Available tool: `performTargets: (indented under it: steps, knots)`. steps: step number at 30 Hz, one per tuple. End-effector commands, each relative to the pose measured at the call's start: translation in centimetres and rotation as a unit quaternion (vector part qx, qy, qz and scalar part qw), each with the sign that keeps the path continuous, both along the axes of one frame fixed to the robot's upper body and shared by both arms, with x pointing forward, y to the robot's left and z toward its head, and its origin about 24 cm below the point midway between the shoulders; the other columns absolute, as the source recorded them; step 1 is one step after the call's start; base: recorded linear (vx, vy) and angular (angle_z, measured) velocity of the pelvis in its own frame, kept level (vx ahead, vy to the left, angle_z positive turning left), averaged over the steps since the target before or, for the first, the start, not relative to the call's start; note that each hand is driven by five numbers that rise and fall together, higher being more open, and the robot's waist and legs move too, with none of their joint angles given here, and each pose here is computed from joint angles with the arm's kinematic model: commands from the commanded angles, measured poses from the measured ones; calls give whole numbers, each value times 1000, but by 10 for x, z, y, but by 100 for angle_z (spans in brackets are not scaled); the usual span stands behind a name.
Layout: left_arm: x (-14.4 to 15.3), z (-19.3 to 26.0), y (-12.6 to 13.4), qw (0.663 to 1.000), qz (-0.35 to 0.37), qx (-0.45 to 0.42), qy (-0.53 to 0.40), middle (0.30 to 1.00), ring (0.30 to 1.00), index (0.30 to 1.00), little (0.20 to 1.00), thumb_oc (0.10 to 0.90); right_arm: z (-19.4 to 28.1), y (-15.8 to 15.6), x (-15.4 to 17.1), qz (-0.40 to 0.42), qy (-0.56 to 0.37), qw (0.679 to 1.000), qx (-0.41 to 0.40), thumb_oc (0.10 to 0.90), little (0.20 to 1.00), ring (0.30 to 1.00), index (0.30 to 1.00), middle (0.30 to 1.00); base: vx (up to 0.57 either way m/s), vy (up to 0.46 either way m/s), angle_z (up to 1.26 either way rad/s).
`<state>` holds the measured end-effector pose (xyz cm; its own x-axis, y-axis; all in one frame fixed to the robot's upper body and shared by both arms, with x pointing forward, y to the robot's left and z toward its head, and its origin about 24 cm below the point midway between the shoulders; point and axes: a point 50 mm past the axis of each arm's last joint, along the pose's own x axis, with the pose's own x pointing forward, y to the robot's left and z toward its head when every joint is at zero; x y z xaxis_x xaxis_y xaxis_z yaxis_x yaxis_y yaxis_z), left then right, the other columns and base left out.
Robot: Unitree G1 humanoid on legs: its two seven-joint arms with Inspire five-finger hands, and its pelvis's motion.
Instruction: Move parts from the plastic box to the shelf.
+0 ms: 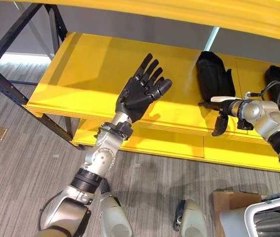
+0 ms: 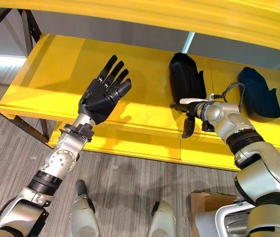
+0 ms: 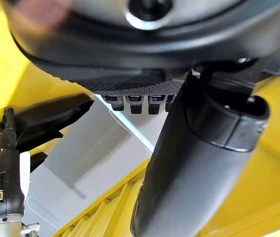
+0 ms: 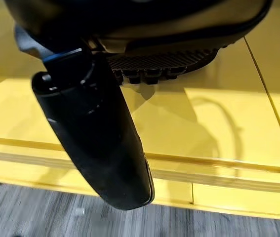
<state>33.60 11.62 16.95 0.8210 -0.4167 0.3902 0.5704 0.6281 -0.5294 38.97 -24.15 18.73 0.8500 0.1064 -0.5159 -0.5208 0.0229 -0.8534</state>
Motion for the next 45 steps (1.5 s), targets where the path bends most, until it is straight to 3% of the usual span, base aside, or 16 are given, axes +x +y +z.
performTargets:
  steps: [1,15,20,24,26,32,38,45]
  knots:
    - [-17,79,-16,983,-47,-59,-167,1000,1000,1000,1000,900,22,26,-1,65,59,995,-53,900,1000,1000,1000,1000,0,0,0]
    - [-53,49,-34,973,-141,-36,-177,1000,1000,1000,1000,900,-37,96,-57,222,206,949,-83,900,1000,1000,1000,1000,-12,2,-1]
    - [-58,45,-39,974,-126,-40,-183,1000,1000,1000,1000,900,-43,114,-74,256,216,941,-57,900,1000,1000,1000,1000,0,0,0]
    - [-62,42,-38,974,-118,-40,-190,1000,1000,1000,1000,900,-28,132,-79,291,155,942,59,900,1000,1000,1000,1000,4,12,0]
    - [-62,41,-34,973,-112,-43,-195,1000,1000,1000,1000,900,-15,139,-83,321,141,925,145,900,1000,1000,1000,1000,10,65,0]
    - [-63,34,-25,974,-88,-61,-201,1000,1000,1000,1000,900,-7,141,-109,401,202,822,351,900,1000,1000,1000,1000,70,107,3]
    - [-61,23,-9,975,-50,-73,-202,1000,1000,1000,1000,900,-27,152,-129,433,236,742,454,900,1000,1000,1000,1000,91,126,8]
    - [-59,16,26,976,26,-53,-207,1000,1000,1000,1000,900,-56,153,-135,373,269,697,550,900,1000,1000,1000,1000,4,214,4]
